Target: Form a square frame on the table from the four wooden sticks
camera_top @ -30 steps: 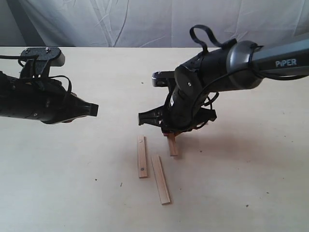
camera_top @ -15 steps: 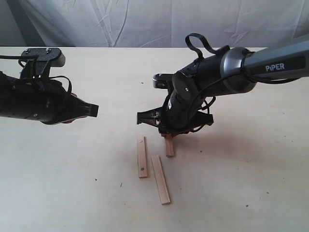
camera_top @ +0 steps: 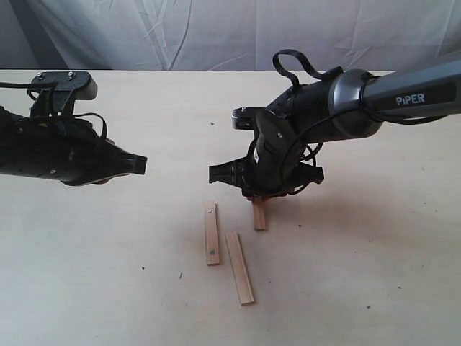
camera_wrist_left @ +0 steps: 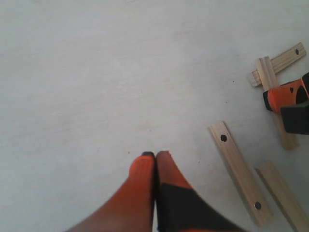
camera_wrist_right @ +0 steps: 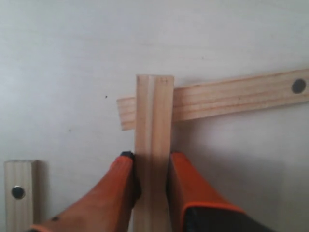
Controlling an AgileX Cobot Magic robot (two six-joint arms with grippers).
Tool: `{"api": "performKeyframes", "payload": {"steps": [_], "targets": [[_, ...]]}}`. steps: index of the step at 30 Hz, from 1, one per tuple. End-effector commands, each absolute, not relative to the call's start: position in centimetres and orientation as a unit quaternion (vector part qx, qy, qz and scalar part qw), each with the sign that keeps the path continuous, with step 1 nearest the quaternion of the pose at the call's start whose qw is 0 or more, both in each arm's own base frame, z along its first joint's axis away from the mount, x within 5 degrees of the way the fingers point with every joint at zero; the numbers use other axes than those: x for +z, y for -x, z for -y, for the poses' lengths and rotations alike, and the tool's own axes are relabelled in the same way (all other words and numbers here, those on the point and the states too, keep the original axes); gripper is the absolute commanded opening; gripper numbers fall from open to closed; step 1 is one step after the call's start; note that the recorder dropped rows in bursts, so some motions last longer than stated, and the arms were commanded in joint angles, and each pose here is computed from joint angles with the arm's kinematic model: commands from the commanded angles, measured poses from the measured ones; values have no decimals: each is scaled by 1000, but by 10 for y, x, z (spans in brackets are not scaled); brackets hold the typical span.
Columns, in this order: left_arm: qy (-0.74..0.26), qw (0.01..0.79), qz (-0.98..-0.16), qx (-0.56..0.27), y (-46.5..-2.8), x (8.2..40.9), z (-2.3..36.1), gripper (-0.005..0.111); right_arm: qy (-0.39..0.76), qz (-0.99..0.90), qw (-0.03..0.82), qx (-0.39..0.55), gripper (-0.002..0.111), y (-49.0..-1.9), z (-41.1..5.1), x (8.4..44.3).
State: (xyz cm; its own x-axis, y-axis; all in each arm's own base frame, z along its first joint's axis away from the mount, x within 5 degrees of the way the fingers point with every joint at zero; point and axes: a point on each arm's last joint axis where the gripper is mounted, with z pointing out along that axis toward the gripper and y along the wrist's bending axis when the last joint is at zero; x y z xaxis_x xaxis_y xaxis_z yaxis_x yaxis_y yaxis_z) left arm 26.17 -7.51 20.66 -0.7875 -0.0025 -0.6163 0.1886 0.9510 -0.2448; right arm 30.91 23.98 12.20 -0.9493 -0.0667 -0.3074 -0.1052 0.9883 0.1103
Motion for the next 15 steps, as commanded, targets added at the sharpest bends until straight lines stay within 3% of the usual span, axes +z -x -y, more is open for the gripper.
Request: {"api": "performKeyframes", "payload": {"steps": [1,8,15], "targets": [[-47,322,-933,-151,-260,208,75,0,46,-986,153,55,2,-311,-238,121],[-47,322,-933,-151,-260,208,75,0,54,-985,153,53,43,-311,-238,121],[-46,325,-933,-150,-260,208,75,0,103,-983,146,30,43,-302,-229,152]]}}
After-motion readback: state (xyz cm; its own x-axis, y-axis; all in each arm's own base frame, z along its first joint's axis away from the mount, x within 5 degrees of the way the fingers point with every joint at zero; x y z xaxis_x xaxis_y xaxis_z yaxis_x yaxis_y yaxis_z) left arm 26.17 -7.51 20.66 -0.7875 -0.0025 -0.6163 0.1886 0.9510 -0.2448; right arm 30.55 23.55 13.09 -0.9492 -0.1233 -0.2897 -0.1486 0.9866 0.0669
